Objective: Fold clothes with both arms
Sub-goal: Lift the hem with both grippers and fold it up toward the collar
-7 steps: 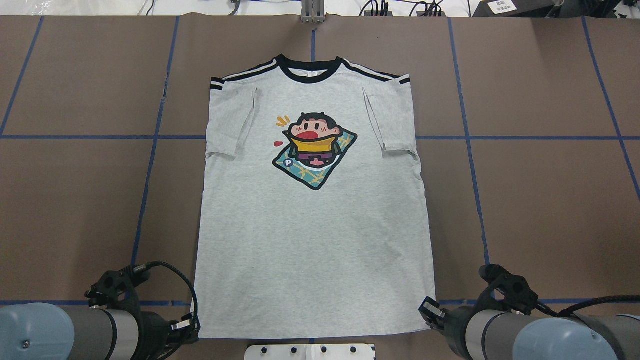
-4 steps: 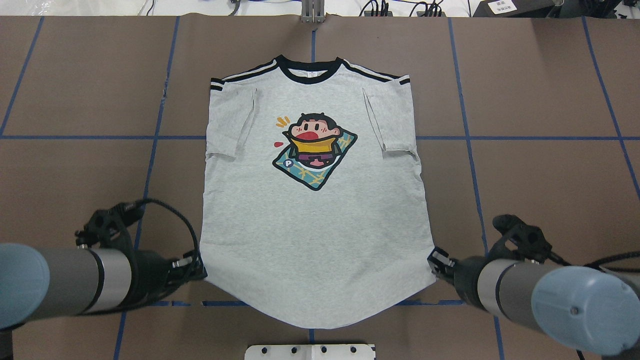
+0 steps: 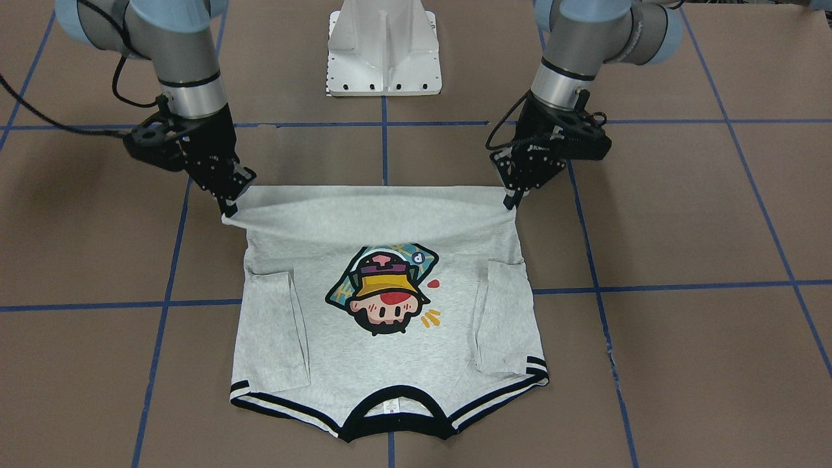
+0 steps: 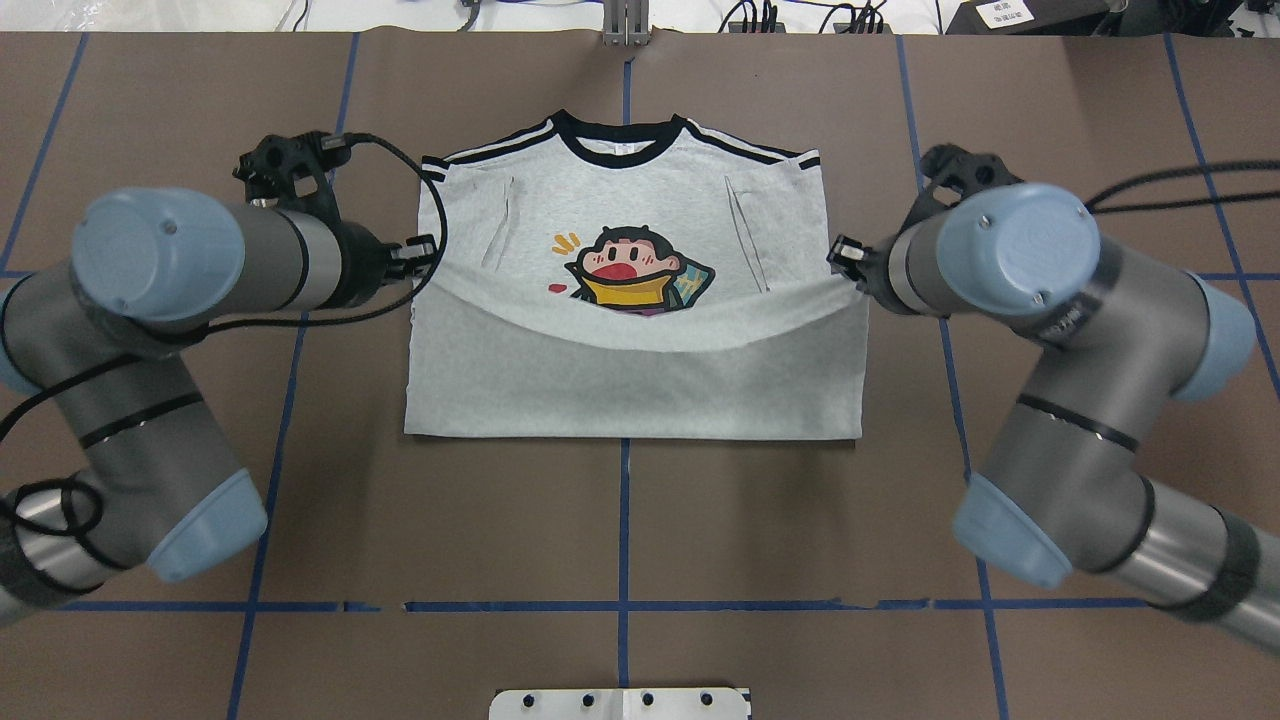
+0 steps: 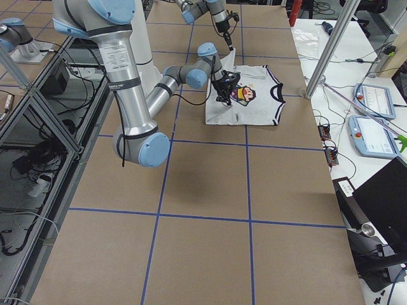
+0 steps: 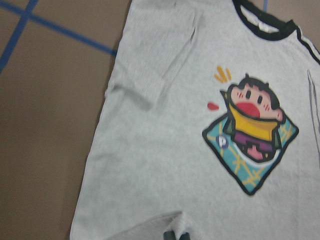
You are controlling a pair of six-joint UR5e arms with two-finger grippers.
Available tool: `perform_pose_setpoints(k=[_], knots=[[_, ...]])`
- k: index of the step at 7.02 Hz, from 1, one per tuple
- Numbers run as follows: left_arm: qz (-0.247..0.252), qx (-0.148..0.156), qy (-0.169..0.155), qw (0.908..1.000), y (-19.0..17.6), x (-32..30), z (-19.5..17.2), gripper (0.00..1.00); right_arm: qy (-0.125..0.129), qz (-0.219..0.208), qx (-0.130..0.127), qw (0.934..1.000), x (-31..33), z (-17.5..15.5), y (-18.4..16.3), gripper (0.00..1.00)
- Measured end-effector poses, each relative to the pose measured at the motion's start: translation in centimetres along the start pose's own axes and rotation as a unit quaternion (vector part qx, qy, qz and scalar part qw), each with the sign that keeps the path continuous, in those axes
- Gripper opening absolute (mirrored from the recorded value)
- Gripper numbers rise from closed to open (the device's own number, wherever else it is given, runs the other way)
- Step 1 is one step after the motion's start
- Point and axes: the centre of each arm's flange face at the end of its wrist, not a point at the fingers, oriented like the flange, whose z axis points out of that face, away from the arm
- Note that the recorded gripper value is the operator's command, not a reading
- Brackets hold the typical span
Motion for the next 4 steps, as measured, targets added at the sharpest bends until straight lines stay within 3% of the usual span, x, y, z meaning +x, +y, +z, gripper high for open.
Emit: perform_pose_setpoints(k=[2,4], knots=[[0.011,0.038,0.012,0.9991,-5.1,-2.8,4.7,0.0,0.024,-0.004,0.021,0.9995,-4.5,5.2,-6.2,0.0],[0.011,0.051,0.018,0.9985,-7.1,-3.8,9.2,0.0,0.027,-0.002,0.031,0.9992,-6.6,10.1,-9.4,0.0]])
